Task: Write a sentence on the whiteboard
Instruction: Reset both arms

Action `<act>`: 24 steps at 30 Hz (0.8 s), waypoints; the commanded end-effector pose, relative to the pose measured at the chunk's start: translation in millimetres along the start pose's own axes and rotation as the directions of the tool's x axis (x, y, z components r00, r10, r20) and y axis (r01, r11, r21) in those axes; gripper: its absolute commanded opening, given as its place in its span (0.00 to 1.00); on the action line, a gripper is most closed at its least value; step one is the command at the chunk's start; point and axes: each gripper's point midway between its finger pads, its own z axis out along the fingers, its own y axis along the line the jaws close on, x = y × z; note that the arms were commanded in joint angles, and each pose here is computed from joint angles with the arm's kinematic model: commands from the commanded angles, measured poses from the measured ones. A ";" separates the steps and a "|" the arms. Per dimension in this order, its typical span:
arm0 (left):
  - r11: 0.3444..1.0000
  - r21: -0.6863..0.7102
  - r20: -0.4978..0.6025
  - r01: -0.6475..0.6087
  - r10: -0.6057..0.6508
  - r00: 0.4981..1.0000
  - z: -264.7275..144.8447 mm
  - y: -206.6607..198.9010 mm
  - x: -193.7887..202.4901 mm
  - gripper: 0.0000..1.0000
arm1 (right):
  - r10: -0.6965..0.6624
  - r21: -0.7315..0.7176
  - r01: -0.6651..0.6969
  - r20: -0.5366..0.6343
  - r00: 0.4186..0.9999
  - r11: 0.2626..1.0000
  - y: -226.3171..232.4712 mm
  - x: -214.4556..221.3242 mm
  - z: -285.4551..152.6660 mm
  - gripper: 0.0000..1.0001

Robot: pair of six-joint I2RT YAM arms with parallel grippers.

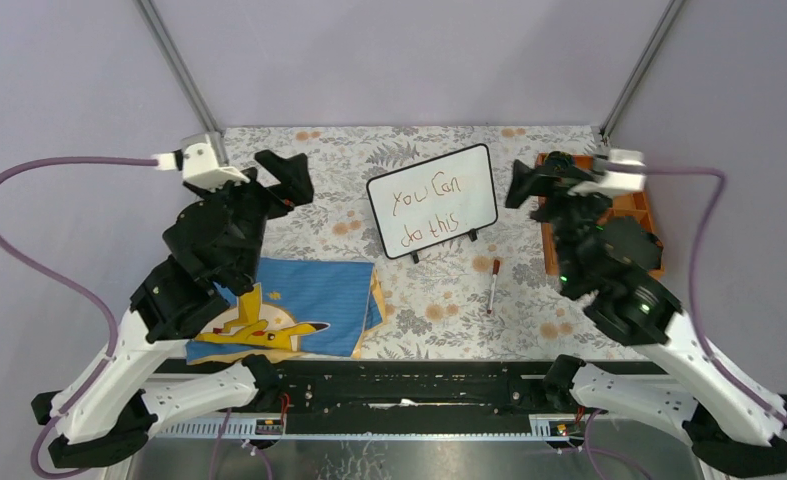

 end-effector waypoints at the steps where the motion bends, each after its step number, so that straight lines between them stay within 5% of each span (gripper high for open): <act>1: 0.969 -0.227 0.101 0.099 -0.078 0.992 -6.4 40.6 -20.9 0.99 | 0.092 -0.021 -0.091 0.046 0.995 0.996 -13.2 -13.3 -15.5 1.00; 6: 0.981 -0.185 0.042 0.065 -0.058 0.997 -9.5 36.1 -12.3 0.99 | 0.090 0.001 -0.090 0.059 0.994 0.996 -26.2 -5.9 -22.2 1.00; 15: 0.986 -0.135 0.050 0.096 -0.090 0.995 -28.2 43.0 -30.8 0.99 | 0.289 -0.140 -0.278 0.062 0.955 0.950 -14.4 -36.9 -39.5 1.00; 24: 0.980 0.159 0.036 0.124 -0.131 0.991 -56.0 -2.0 -96.8 0.99 | 0.311 -0.260 -0.294 0.023 0.950 0.920 11.5 -91.4 -44.4 1.00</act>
